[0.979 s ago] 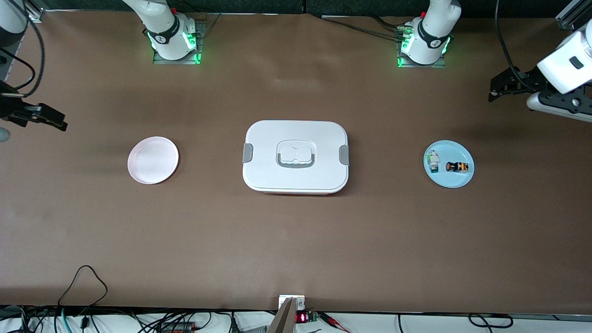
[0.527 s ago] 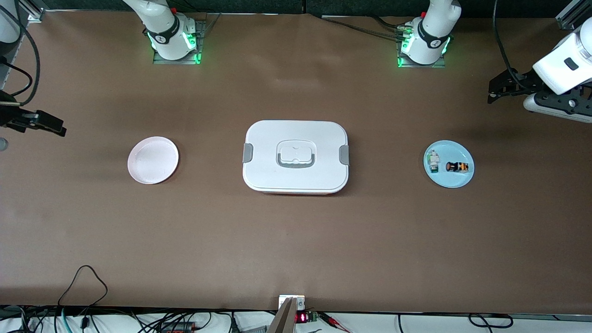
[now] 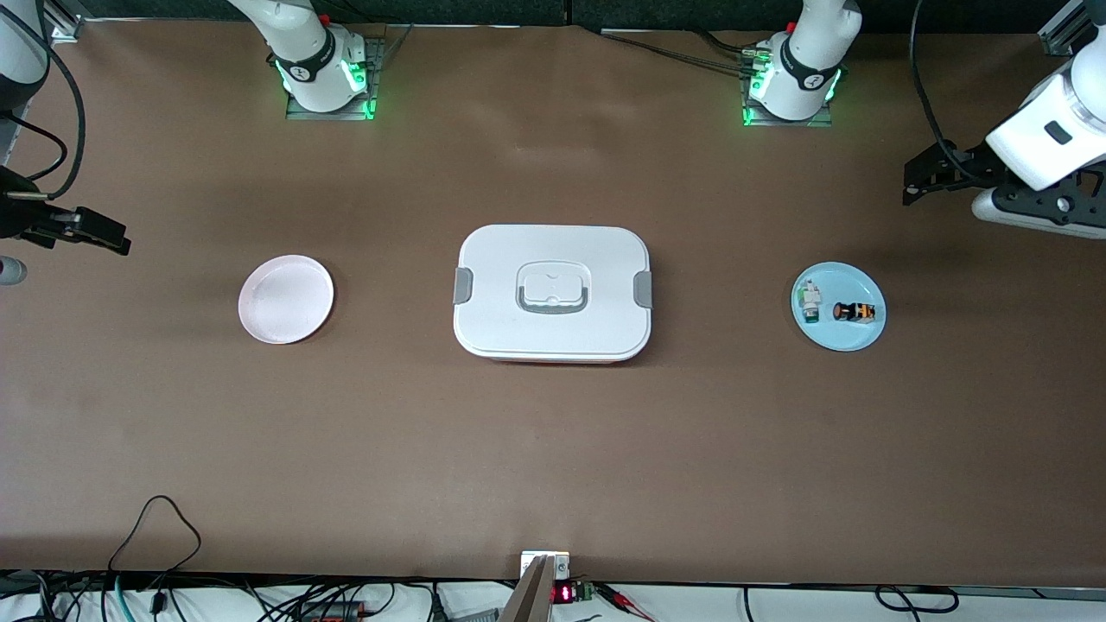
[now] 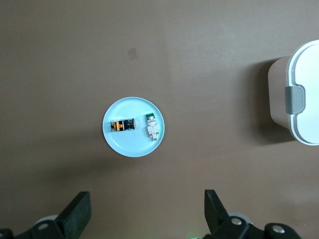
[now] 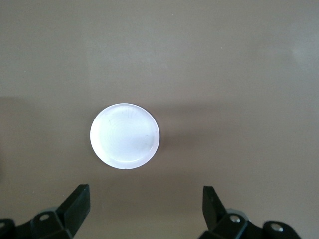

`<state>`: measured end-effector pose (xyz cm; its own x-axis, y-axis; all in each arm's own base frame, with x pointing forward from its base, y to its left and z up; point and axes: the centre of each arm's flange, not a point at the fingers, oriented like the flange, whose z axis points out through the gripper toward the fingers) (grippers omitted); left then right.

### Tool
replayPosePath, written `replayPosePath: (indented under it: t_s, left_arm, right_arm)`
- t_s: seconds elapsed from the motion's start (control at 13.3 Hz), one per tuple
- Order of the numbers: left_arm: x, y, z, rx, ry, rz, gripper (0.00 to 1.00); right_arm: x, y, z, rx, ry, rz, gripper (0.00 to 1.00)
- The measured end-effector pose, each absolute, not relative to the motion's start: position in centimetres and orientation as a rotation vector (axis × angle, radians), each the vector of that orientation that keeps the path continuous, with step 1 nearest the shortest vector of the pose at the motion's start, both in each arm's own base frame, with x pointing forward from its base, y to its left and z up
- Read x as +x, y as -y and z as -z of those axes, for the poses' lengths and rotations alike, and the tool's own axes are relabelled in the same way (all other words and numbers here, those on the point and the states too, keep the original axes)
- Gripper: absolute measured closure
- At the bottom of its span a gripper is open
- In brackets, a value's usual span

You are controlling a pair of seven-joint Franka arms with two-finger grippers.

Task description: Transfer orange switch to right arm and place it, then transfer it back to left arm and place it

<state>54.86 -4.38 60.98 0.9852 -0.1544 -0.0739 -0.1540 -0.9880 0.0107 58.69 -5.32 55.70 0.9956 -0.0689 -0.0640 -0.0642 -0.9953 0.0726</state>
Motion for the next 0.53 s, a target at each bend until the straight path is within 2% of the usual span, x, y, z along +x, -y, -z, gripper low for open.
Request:
replayPosePath:
  t_s: [0.53]
  left_arm:
    - [55.2,3.1,-61.0,3.13,0.153,0.113,0.0]
  right_arm:
    - [58.5,5.1,-56.0,3.068,0.099,0.126,0.0]
